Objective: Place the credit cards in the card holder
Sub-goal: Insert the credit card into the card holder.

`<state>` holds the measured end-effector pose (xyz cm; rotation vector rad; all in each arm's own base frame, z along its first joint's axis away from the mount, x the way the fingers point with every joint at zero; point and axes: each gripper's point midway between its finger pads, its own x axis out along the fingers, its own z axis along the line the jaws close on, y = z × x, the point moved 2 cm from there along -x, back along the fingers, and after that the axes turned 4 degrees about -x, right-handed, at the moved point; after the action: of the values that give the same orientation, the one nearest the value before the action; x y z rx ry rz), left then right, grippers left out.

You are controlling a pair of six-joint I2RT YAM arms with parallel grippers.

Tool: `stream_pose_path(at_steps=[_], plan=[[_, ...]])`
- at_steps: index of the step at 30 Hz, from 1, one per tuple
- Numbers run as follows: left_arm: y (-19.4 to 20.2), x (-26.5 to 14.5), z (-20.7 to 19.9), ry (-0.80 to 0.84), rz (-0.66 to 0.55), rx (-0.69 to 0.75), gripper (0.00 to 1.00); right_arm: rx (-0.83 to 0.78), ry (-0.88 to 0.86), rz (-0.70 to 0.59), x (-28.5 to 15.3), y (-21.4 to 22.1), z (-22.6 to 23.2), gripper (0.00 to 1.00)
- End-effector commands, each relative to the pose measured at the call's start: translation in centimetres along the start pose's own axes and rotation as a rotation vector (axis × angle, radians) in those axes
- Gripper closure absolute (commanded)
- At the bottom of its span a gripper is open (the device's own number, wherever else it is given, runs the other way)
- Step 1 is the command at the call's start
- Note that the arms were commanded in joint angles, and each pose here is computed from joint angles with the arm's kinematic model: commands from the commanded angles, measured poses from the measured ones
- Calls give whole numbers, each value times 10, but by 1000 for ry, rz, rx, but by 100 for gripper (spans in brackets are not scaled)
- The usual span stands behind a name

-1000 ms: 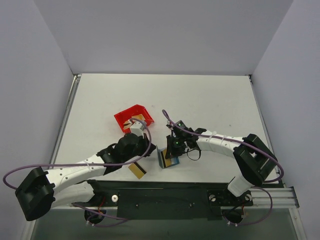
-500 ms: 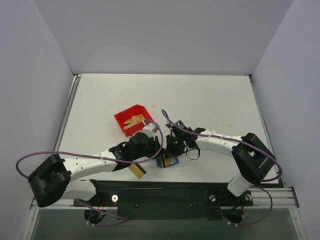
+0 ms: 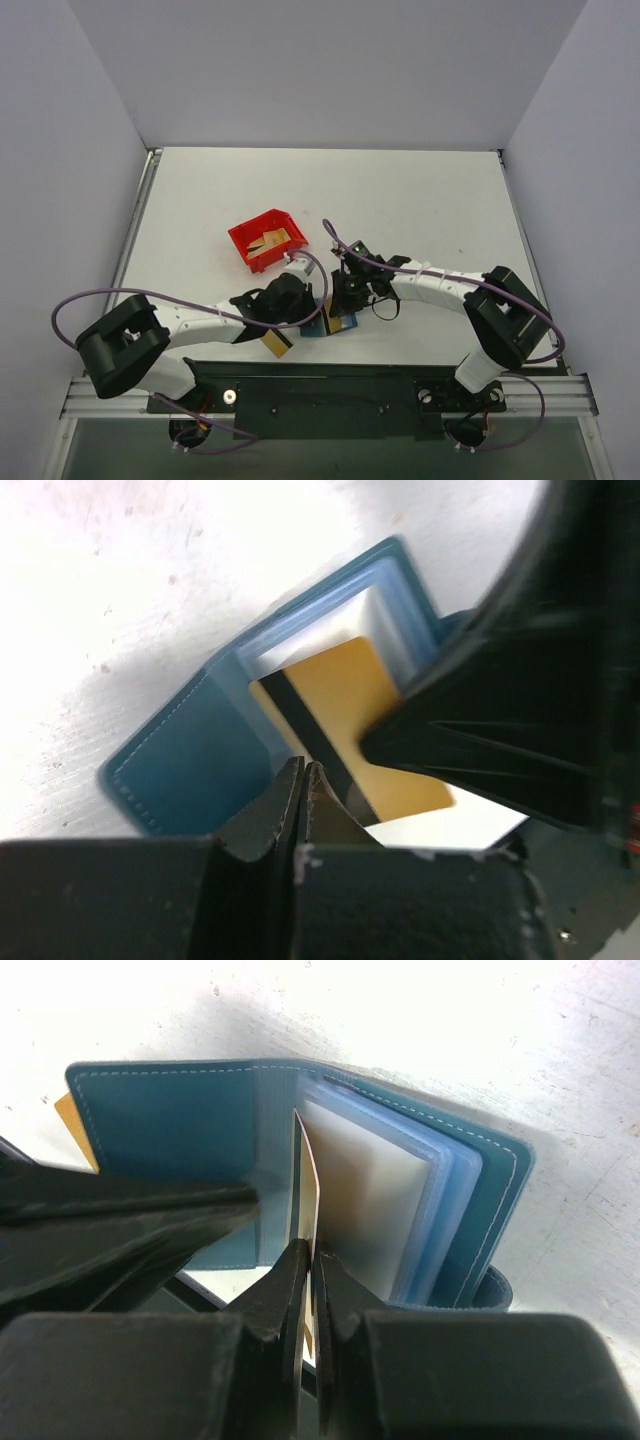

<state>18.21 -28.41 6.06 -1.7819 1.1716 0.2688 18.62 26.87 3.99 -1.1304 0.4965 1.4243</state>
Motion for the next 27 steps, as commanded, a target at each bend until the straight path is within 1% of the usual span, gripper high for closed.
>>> stream_pose_path(at_steps=[1,7,14,21,27], plan=[[7,14,3,-33,21,-20,100,-13,99,0,-4,5,-16,100],[24,26,10,-59,66,-35,100,-11,79,-33,-13,2,-11,100],[28,29,15,-78,77,-34,100,18,50,-125,-43,-12,-11,100],[26,29,16,-84,70,-32,100,44,92,-110,-55,-11,-37,100],[26,30,14,-82,72,-29,100,35,80,-65,-50,-6,-39,100]])
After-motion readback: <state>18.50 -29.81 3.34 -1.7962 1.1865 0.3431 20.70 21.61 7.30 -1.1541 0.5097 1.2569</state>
